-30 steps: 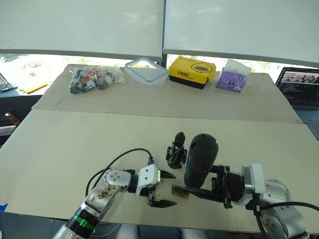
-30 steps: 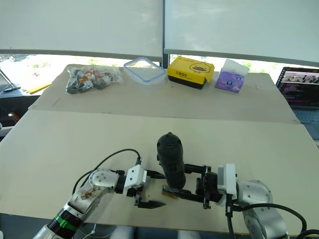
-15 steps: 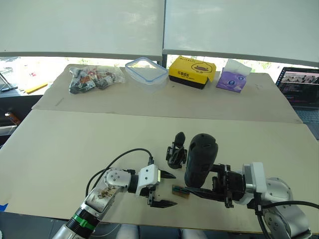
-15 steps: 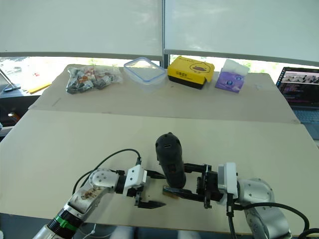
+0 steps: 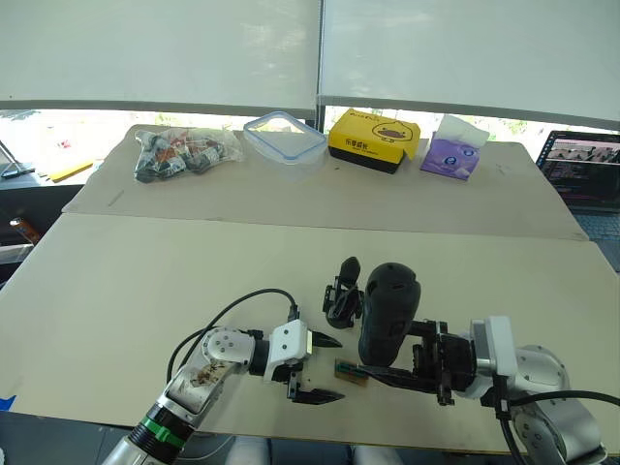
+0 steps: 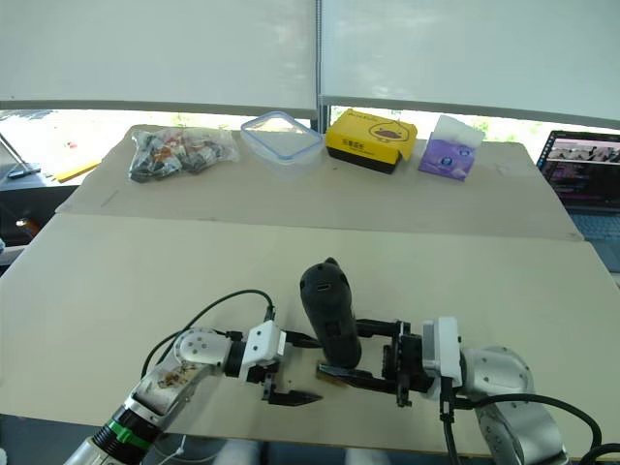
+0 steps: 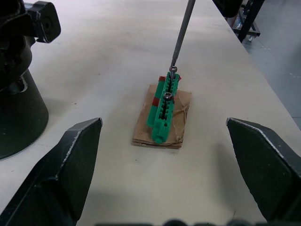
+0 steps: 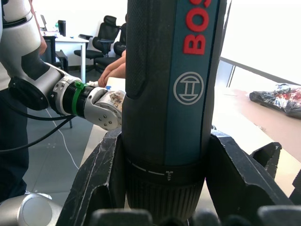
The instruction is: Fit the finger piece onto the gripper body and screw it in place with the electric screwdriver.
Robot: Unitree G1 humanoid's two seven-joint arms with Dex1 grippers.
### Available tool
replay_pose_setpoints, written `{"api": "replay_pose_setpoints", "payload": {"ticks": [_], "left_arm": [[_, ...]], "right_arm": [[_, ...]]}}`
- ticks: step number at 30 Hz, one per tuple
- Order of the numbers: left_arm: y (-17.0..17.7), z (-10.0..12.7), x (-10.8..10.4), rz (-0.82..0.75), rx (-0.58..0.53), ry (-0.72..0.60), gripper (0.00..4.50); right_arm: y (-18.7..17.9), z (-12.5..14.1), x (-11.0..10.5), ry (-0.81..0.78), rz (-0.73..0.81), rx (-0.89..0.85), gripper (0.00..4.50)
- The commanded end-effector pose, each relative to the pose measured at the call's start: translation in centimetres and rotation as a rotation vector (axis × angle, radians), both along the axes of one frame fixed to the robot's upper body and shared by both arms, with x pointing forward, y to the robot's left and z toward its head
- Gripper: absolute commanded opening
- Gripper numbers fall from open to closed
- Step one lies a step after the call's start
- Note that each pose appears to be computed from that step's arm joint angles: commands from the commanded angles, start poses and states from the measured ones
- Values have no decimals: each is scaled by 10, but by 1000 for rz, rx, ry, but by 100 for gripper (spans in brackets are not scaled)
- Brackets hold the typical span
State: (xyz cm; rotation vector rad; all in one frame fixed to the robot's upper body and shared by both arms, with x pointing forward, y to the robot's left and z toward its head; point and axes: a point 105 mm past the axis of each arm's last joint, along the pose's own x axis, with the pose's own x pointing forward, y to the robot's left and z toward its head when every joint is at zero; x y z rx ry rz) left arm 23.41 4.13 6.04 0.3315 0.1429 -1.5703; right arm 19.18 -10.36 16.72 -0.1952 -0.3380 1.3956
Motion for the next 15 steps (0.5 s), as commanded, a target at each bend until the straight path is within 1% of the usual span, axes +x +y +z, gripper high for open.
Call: {"api": "replay_pose_setpoints", "payload": {"ticks": [1, 15], "left_arm": [[-5, -8, -8, -20, 11, 40, 450], [-4, -9, -9, -17, 12, 39, 450]], "right_arm": [[5, 9, -8, -18, 46, 16, 196], [3, 4, -9, -1, 53, 8, 196]]}}
